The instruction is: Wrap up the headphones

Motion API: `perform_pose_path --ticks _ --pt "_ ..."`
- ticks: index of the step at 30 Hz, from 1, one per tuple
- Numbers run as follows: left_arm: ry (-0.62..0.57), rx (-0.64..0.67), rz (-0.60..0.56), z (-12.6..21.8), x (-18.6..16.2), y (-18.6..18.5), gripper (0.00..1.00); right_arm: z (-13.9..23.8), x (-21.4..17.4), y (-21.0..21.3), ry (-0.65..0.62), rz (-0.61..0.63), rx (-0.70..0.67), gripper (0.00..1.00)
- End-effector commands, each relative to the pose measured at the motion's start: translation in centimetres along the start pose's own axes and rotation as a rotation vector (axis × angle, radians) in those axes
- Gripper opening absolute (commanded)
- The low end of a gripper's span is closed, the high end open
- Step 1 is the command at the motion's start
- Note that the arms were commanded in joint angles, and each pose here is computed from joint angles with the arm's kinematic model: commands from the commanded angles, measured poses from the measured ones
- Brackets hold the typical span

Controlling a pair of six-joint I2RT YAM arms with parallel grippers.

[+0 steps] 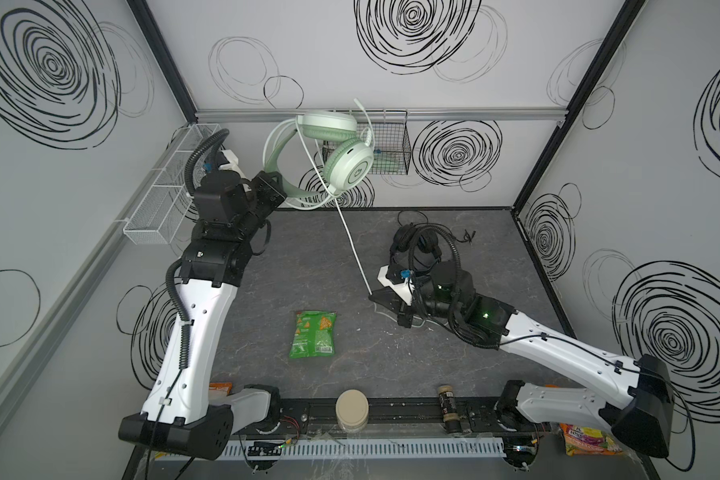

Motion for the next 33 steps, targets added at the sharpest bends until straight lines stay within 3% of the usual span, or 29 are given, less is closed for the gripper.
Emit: perform_pose_path --ticks 1,7,11,16,21,25,29,33 --pt "-0.2 0.071 -0.089 0.9 1.8 -0.5 0.0 0.9 1.1 0.8 0.054 0.078 -0.031 0.0" --pt "-0.163 0.25 -0.333 -0.5 -1.8 1.4 0.0 3.1 4.9 0.6 0.034 0.185 -0.14 0.0" --pt "-0.149 0.383 -0.582 -0.5 -3.9 0.4 0.0 3.2 5.9 0.7 0.097 0.352 -0.235 0.0" --pt "-0.133 0.454 -0.713 -0.6 -4.9 0.9 0.0 3.9 8.1 -0.2 0.062 0.441 -0.362 0.0" --pt "-0.057 0.347 -0.887 -1.2 -7.4 -0.1 0.0 4.4 10.9 -1.1 0.031 0.549 -0.492 0.0" --pt "0.022 0.268 -1.021 -1.0 -9.5 -1.1 0.0 4.4 11.7 -3.2 0.077 0.641 -0.646 0.0" --pt "0.108 0.198 -1.118 -0.6 -11.0 -2.3 0.0 5.1 12.0 -5.2 0.097 0.651 -0.763 0.0" --pt "0.217 0.035 -1.184 0.4 -13.4 -3.7 0.0 5.5 12.2 -6.0 0.108 0.655 -0.819 0.0"
Point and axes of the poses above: each gripper's point midway between its finger pads, its own z axis back along the fingers, its own y axis along the line the jaws close on, x = y × z, the point moved 9 cm from there along z, back along the fingers, and after that the axes turned 9 degrees about -z, right-handed, at the moved point
